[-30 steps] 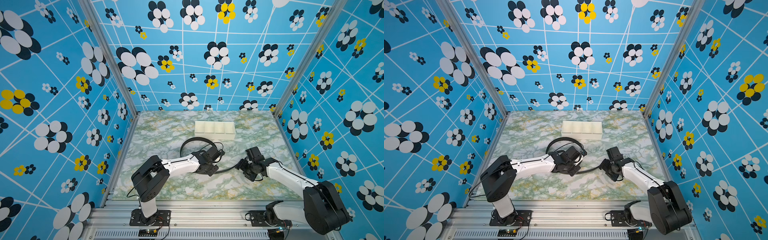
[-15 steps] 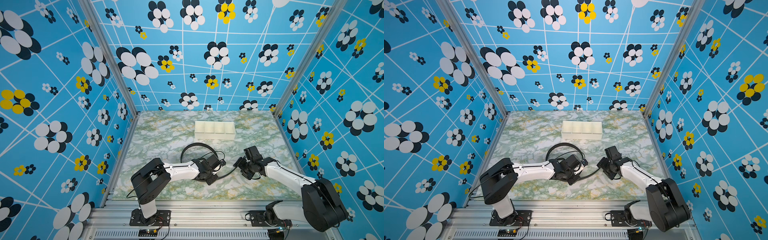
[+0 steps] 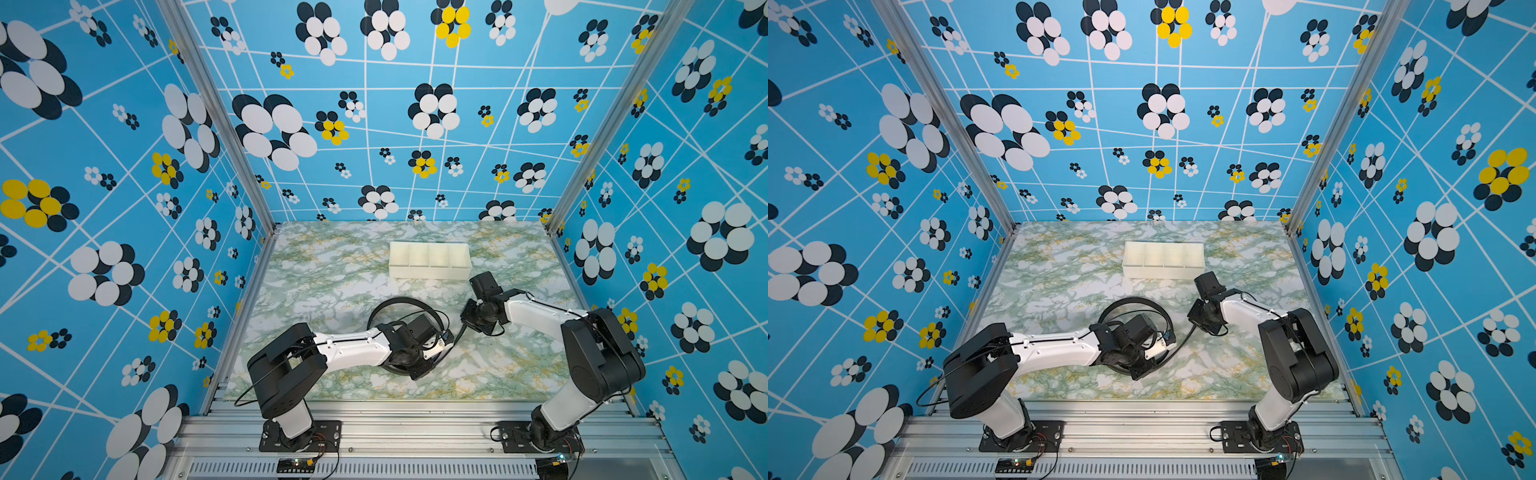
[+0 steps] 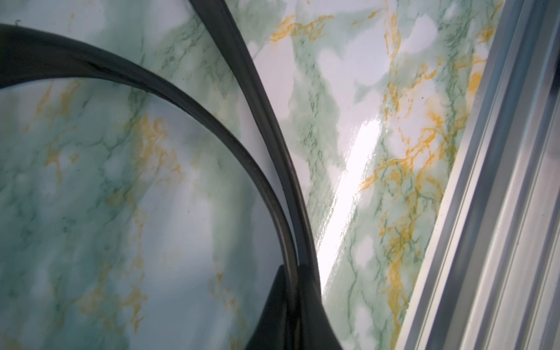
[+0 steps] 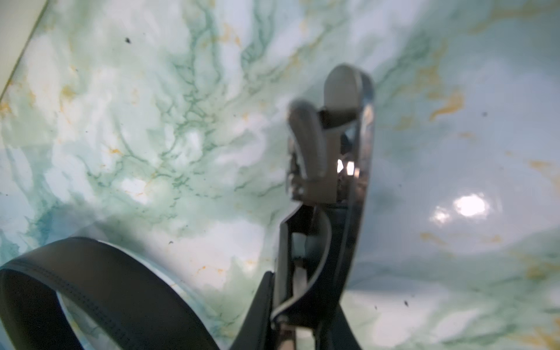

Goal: Place the belts into the storage roll
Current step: Roll the belt at the center of the board.

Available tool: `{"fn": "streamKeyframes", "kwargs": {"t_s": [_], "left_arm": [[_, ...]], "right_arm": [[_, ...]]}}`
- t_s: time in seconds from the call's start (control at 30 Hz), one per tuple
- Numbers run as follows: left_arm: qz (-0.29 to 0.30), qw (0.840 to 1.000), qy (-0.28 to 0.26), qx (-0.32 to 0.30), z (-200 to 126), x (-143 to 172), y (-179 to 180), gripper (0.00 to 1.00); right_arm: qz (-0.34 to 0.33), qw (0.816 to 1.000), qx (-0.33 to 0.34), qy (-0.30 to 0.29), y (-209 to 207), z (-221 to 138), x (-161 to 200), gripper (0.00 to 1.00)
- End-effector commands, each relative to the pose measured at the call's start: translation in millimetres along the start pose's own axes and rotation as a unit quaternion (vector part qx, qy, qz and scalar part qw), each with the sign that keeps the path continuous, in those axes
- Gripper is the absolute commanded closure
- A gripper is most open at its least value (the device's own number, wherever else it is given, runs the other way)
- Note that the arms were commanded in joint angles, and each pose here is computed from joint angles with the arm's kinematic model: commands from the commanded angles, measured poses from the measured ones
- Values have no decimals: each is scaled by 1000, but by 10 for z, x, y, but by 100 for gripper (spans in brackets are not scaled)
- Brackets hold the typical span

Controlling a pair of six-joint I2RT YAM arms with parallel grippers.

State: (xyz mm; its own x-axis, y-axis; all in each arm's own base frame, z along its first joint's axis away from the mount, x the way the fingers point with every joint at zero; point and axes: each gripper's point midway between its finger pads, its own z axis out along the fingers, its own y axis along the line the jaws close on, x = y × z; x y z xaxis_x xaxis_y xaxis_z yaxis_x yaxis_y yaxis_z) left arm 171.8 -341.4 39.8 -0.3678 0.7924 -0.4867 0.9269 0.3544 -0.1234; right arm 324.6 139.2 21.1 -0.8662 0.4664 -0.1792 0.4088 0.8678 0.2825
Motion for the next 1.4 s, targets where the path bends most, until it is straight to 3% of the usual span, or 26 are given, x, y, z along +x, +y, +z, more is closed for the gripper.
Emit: {"fn": "streamKeyframes", "kwargs": {"t_s": [0.0,0.2,0.33,0.47,0.57,0.6,0.63,0.7,0.8,0.87,1.03,1.1,1.27,1.37], "left_arm": [[17,999,6,30,16,56,-117,90],[24,998,17,48,71,163,-200,88],[37,997,23,56,99,205,-270,88],[42,997,16,57,109,196,-285,87],[44,997,15,53,149,194,-266,86],[43,998,18,53,165,203,-257,86],[43,997,19,53,182,200,-254,85],[41,998,17,53,210,197,-249,83],[40,998,0,49,207,132,-238,72],[37,998,-16,50,168,45,-249,59],[39,995,-89,10,-69,-247,-157,45],[36,992,-120,-19,-217,-389,-80,44],[18,980,-190,-61,-623,-733,138,38],[-1,978,-188,-88,-695,-837,407,37]], "right_arm": [[-60,996,58,-3,-93,61,-103,99],[-125,990,62,0,173,164,-351,100],[-151,988,3,15,543,295,-443,97],[-178,976,-113,51,1080,349,-354,90],[-241,956,-153,67,1366,251,-155,84],[-249,952,-164,70,1402,216,-115,80],[-247,950,-175,74,1415,180,-85,69],[-222,956,-177,71,1328,120,-128,50],[-149,961,-220,71,1167,3,-270,37],[-119,963,-234,56,1010,-108,-365,26],[-104,972,-208,11,661,-380,-419,23],[-112,973,-201,7,588,-442,-361,23],[-122,975,-185,11,318,-434,-70,21],[-132,972,-192,24,248,-414,187,20]]}}
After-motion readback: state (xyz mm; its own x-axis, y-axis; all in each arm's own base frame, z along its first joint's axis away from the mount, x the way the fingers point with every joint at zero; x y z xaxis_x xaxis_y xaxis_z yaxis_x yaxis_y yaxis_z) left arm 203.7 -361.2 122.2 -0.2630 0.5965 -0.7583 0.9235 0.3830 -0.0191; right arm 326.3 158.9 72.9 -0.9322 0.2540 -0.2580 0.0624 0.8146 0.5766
